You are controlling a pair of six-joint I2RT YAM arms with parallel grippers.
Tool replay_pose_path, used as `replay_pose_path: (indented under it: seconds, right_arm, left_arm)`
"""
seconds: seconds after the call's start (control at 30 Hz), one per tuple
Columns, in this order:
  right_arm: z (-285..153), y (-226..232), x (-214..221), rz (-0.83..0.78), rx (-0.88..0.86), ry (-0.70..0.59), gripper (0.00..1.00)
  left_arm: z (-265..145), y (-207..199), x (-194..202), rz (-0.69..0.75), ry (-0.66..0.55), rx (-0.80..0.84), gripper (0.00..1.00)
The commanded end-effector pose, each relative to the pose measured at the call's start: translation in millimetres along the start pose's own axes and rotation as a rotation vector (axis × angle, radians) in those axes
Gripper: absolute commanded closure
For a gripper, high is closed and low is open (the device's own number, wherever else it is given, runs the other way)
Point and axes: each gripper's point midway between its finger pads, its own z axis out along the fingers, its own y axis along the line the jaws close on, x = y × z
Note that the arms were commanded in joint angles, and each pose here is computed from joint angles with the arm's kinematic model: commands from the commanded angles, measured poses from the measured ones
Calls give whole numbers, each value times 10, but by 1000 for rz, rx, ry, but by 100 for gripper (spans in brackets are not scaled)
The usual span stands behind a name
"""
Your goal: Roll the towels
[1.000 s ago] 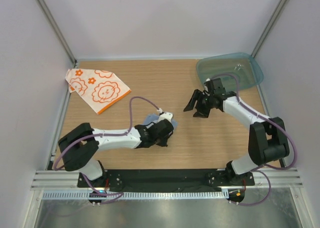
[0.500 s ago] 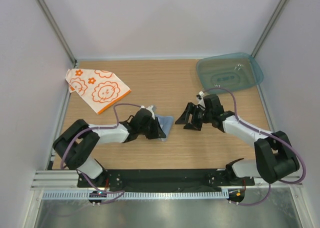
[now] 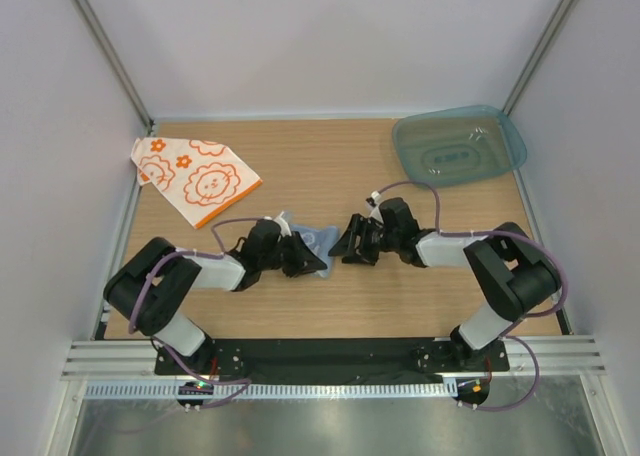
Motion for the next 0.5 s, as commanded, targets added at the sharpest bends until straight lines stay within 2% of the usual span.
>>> replay_pose_path:
  seconds: [0.0,0.23,0.47]
  right_arm:
    - [91,132,-144,-30,-73,-62,37]
    - [254,124,-161,-35,-90,-67,39]
    - [394,51,-129,-25,-84,-59,45]
  left_arm:
    - [-12,-125,-59,-15,-5,79,100]
    - [24,-35,-16,-48,24,86,100]
    - [31,-1,2,-59,26,100,100]
